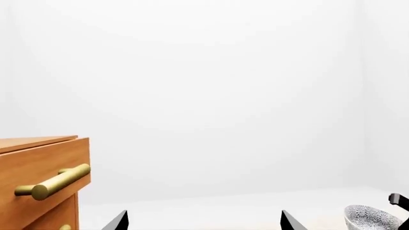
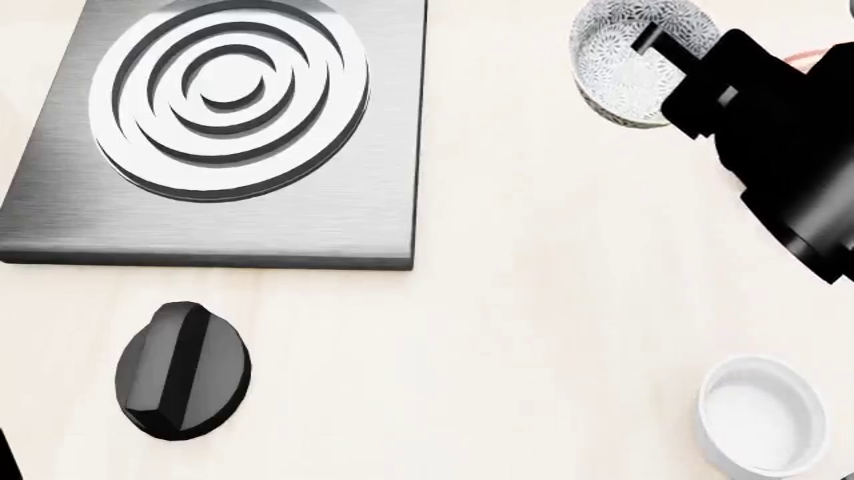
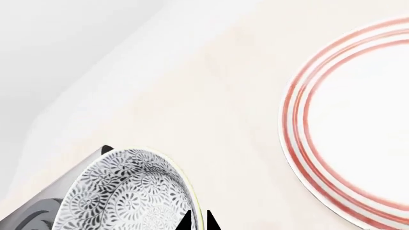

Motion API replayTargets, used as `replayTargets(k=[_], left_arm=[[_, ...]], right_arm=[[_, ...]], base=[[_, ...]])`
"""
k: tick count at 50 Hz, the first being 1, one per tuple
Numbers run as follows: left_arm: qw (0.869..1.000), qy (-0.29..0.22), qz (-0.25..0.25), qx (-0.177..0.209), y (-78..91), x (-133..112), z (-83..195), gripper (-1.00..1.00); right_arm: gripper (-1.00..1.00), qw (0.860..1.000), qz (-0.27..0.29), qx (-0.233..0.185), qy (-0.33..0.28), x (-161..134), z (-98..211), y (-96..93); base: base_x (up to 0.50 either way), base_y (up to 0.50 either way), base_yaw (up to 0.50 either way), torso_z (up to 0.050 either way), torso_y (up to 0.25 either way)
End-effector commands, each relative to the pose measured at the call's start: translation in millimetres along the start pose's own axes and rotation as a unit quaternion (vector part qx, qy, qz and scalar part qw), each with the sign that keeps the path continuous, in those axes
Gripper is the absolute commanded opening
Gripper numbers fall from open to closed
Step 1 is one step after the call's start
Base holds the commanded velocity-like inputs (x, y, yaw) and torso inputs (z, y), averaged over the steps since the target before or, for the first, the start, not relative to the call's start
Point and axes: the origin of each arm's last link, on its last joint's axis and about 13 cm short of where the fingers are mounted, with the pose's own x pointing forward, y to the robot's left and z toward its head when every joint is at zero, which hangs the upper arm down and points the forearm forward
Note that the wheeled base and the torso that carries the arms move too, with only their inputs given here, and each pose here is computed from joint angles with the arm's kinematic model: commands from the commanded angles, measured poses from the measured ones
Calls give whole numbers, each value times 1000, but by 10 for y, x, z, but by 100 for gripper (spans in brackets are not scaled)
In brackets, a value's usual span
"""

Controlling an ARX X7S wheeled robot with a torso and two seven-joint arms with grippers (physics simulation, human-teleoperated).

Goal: Pick the akita bowl next to the ramekin and place it on the plate.

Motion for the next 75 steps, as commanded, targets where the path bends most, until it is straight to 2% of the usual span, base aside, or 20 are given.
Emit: replayTargets(k=[1,32,75], left_arm=[[1000,1,1,-1,-1,0,-9,100],[1000,2,1,0,1,9,-13,100],[1000,3,1,1,-1,6,-17,100]], right_arm=[[-100,1000,-6,12,-19,4,124,-36],[-100,997,-58,37,-45,11,317,-319],[-100,990,-92,67,-83,-92,503,-528]], base=[[0,0,0,0,0],[0,0,0,0,0],[0,0,0,0,0]])
